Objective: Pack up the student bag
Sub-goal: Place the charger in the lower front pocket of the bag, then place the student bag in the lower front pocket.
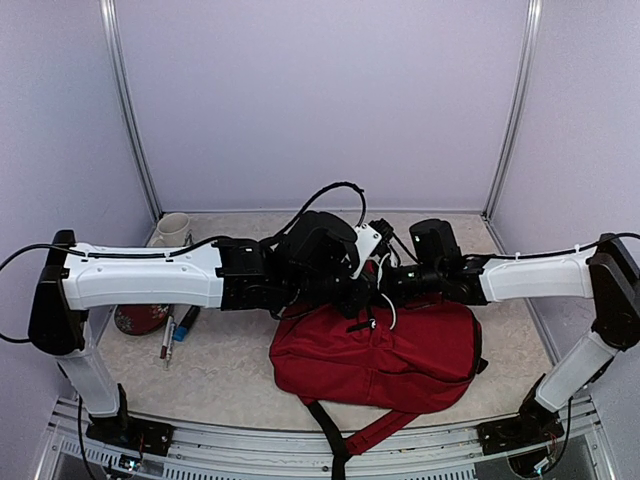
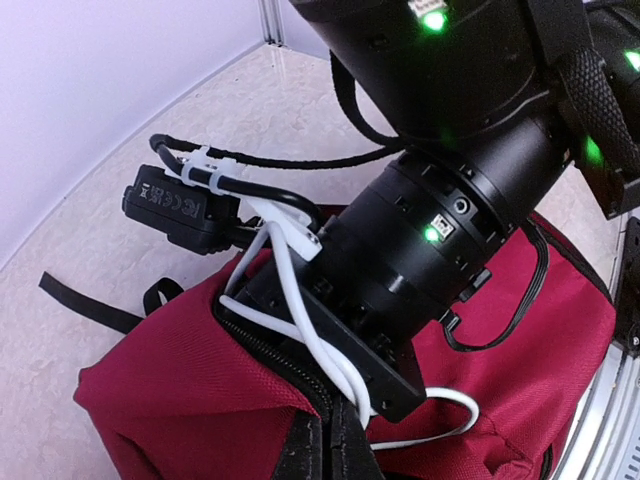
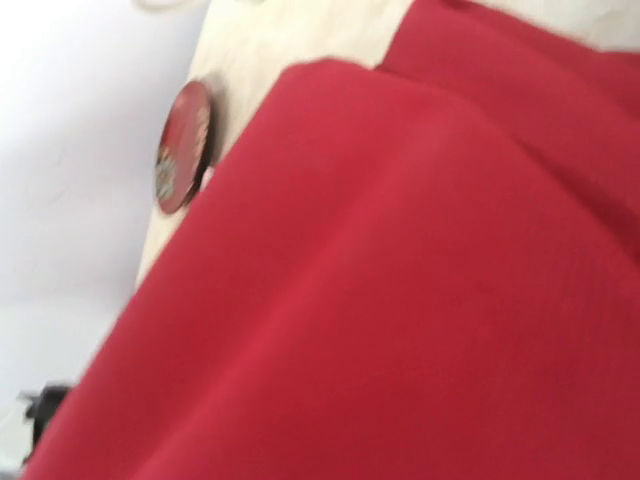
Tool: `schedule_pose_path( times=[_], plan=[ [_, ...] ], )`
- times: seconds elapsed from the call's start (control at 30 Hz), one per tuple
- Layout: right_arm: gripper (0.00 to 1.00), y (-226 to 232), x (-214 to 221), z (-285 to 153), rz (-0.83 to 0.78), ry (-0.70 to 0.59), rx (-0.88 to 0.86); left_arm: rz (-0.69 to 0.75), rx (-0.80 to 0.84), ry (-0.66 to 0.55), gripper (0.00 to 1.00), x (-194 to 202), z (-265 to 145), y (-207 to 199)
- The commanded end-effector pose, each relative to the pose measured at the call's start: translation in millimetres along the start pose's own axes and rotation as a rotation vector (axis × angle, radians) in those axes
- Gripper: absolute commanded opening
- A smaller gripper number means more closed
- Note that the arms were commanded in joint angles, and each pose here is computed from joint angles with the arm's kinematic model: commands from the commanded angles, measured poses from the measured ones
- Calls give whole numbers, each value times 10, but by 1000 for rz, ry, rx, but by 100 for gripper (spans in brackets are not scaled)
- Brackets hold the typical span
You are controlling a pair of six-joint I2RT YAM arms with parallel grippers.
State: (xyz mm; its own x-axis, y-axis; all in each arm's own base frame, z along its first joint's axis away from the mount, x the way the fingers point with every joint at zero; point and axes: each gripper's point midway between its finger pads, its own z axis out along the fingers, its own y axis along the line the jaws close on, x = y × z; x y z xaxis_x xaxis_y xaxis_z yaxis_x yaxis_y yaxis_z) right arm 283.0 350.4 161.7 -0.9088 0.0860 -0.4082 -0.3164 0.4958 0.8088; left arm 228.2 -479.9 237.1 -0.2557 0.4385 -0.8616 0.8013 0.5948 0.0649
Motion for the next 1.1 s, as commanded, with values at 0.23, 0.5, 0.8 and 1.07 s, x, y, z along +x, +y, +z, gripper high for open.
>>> schedule_pose_path(
  times=[0.23, 0.5, 0.8, 1.07],
  plan=[
    [34, -185, -247, 47, -299, -128, 272, -182, 19, -148, 0, -163, -342, 500],
    [86, 80, -62, -308, -464, -17, 288, -209, -45, -93, 0, 165, -289, 746],
    [79, 74, 85, -209, -553, 89, 365, -193, -53, -89, 0, 175, -270, 767],
    [80, -95, -146, -527, -830, 48, 927, -187, -46, -78, 0, 201, -258, 784]
  ],
)
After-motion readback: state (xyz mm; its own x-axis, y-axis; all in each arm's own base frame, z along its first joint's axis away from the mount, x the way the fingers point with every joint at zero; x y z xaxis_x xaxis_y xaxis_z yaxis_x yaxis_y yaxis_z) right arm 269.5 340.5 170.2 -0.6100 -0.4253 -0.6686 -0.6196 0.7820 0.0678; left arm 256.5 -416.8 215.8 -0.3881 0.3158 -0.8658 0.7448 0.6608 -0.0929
